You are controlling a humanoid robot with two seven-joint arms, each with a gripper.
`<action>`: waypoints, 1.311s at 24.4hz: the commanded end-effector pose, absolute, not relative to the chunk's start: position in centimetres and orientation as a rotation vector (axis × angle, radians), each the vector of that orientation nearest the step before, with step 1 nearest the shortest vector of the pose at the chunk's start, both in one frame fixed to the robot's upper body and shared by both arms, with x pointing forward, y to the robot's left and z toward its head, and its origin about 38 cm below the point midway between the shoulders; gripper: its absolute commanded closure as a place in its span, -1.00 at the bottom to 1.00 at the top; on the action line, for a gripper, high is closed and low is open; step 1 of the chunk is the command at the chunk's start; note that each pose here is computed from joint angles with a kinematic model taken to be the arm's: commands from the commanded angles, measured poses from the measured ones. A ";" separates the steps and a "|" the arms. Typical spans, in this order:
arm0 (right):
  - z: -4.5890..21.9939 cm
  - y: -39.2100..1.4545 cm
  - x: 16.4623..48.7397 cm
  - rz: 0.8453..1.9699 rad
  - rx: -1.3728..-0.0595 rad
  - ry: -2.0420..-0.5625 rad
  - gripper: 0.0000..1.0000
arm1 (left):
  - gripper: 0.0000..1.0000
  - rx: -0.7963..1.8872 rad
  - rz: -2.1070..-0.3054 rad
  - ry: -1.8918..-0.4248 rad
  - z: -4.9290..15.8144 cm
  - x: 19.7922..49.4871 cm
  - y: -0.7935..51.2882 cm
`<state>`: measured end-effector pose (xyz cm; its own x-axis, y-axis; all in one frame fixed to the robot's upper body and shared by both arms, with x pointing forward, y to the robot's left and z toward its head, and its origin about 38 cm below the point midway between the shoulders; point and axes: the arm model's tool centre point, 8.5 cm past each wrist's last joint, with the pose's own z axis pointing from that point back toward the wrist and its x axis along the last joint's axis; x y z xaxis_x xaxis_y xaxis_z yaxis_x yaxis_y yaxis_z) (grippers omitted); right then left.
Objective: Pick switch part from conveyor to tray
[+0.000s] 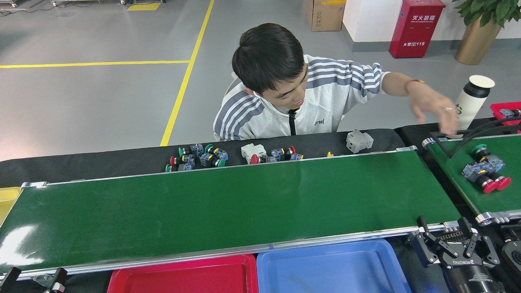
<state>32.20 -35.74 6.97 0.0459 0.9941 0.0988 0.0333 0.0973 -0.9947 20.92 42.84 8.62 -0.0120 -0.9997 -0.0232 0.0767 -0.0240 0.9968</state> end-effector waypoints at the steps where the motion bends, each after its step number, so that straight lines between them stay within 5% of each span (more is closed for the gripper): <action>1: 8.3 -35.8 32.8 1.070 -1.213 -1.275 -1.00 | -1.00 1.205 -1.286 -1.157 9.8 21.1 43.6; 13: 6.9 -35.6 31.0 1.092 -1.186 -1.236 -1.00 | -1.00 1.219 -1.250 -1.236 11.1 21.2 44.2; 21: 6.2 -35.9 31.1 1.114 -1.182 -1.197 -1.00 | -1.00 1.182 -1.253 -1.213 9.8 21.0 43.7; 27: 5.2 -34.9 32.5 1.119 -1.168 -1.133 -1.00 | -1.00 1.123 -1.321 -1.016 7.1 21.8 42.1; 32: 4.6 -34.1 34.6 1.122 -1.141 -1.139 -1.00 | -1.00 1.116 -1.301 -1.054 7.6 22.4 41.6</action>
